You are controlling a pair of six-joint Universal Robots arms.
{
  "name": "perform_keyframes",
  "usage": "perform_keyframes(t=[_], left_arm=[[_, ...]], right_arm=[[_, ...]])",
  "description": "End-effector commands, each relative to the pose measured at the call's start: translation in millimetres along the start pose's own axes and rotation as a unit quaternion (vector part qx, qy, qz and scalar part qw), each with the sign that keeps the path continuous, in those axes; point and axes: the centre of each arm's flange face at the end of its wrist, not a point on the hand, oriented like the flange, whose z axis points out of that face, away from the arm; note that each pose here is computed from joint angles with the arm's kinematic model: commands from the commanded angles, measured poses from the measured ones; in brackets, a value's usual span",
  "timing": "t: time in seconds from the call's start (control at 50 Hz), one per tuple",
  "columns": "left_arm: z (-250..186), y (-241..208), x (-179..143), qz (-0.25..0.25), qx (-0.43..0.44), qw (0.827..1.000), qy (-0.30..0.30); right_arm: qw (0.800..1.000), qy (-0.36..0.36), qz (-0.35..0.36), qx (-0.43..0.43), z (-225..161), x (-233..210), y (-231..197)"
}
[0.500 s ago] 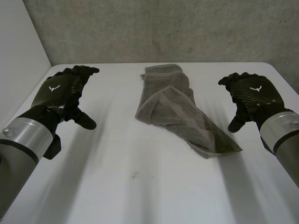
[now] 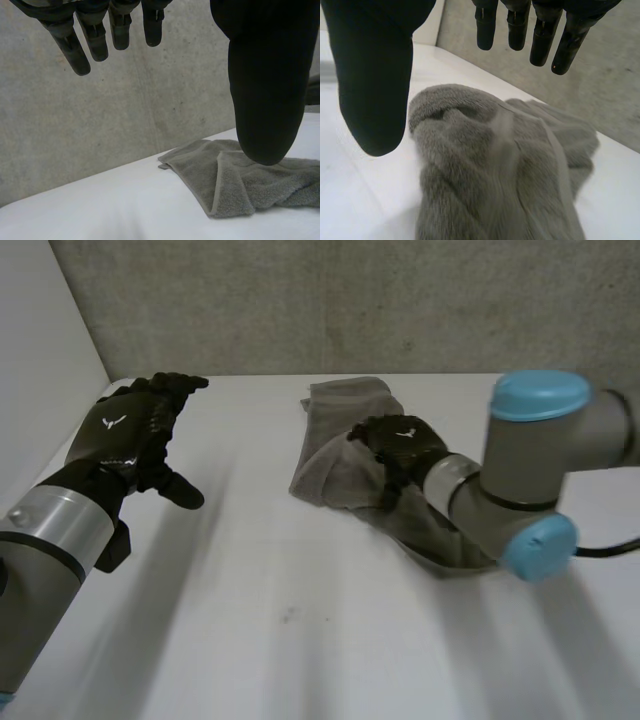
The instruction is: Fold the towel.
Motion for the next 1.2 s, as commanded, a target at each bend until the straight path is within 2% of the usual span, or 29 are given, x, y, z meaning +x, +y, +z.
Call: perform_keyframes(t=[0.02,0.26,0.48,0.7,0.76,0.86,0.96,1.08,1.12,1.2], left_arm=[[2.6,6.9,-0.5,-0.001,-0.012,1.0,-0.001],[4.6,10.7,-0.9,-0.001,-0.018,1.0,-0.001],[5.4,13.4,-0.6,-0.002,-0.022,1.0,-0.001],[7.5,17.9,-1.5,-0.002,-0.03,1.0,-0.002],[7.3,18.3,-1.4,-0.002,-0.031,1.0,-0.001],[13.6,24.7,-0.4,-0.002,-0.034,0.999,0.003],[27.7,40.7,-2.2,0.008,-0.041,0.999,0.004],[40.6,55.2,-2.9,0.045,-0.053,0.998,0.007],[43.8,59.8,-4.6,0.066,-0.062,0.996,0.006],[41.5,62.0,-3.2,0.071,-0.066,0.995,0.008]], right_arm=[[0.999,-0.026,-0.014,0.03,50.9,-20.3,16.2],[0.996,-0.037,-0.03,0.076,94.4,-42.0,30.7],[0.997,-0.035,-0.03,0.065,98.5,-42.0,39.3],[0.998,-0.039,-0.031,0.041,84.8,-41.1,23.3],[0.997,-0.041,-0.048,0.045,72.8,-41.0,6.6],[0.991,-0.035,-0.099,0.08,24.9,-40.6,-50.2],[0.987,-0.022,-0.113,0.11,-7.2,-39.7,-80.5],[0.989,-0.022,-0.112,0.098,-24.1,-41.3,-81.0],[0.99,-0.026,-0.111,0.082,-18.9,-42.6,-67.6],[0.992,-0.027,-0.109,0.056,2.8,-42.4,-41.2]])
